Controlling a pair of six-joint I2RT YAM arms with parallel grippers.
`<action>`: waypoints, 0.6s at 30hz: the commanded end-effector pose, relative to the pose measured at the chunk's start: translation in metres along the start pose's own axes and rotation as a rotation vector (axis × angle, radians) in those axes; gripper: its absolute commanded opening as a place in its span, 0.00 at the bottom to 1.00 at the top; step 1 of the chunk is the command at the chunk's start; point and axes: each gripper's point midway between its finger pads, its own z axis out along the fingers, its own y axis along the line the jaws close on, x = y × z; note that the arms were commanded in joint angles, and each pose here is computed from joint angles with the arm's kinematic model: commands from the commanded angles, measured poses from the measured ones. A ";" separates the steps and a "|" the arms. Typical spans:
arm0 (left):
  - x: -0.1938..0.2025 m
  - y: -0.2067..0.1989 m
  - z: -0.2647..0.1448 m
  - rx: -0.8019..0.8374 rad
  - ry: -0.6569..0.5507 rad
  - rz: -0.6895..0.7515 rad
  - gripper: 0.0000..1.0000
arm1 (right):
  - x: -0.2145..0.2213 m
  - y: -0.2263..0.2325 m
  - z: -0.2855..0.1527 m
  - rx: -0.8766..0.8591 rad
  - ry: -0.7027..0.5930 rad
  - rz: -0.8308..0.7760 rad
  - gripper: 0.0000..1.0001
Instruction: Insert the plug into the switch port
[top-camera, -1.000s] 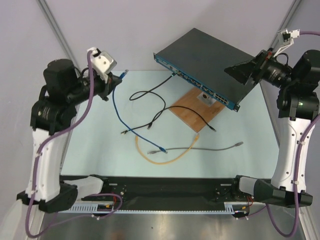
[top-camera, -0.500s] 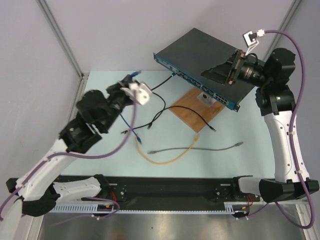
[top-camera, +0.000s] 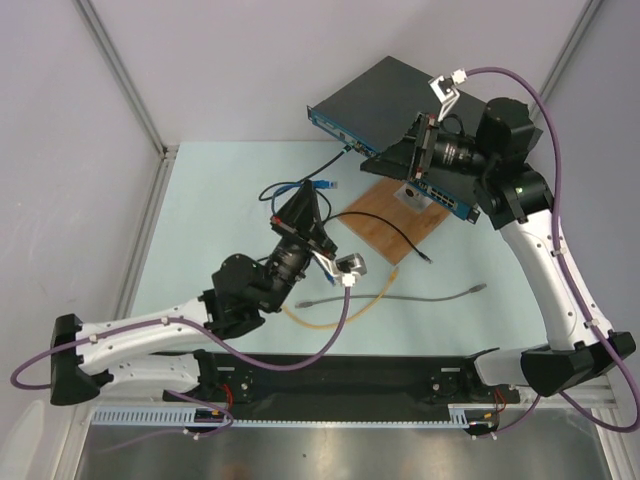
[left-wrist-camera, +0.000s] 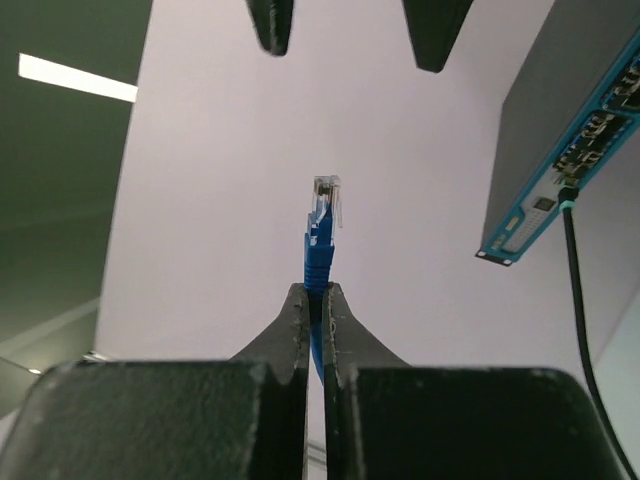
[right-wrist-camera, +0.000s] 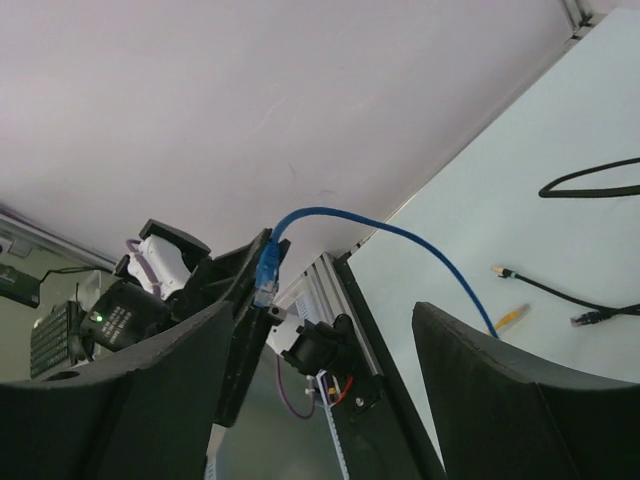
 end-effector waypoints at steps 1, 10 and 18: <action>-0.002 0.045 -0.008 -0.205 0.011 0.076 0.00 | -0.004 0.013 0.002 -0.024 -0.013 -0.062 0.78; -0.012 0.035 -0.003 -0.211 0.017 0.098 0.00 | 0.024 0.018 0.013 -0.076 0.060 -0.009 0.74; -0.018 0.022 -0.001 -0.178 0.000 0.129 0.00 | 0.025 0.032 0.013 -0.129 0.073 -0.010 0.70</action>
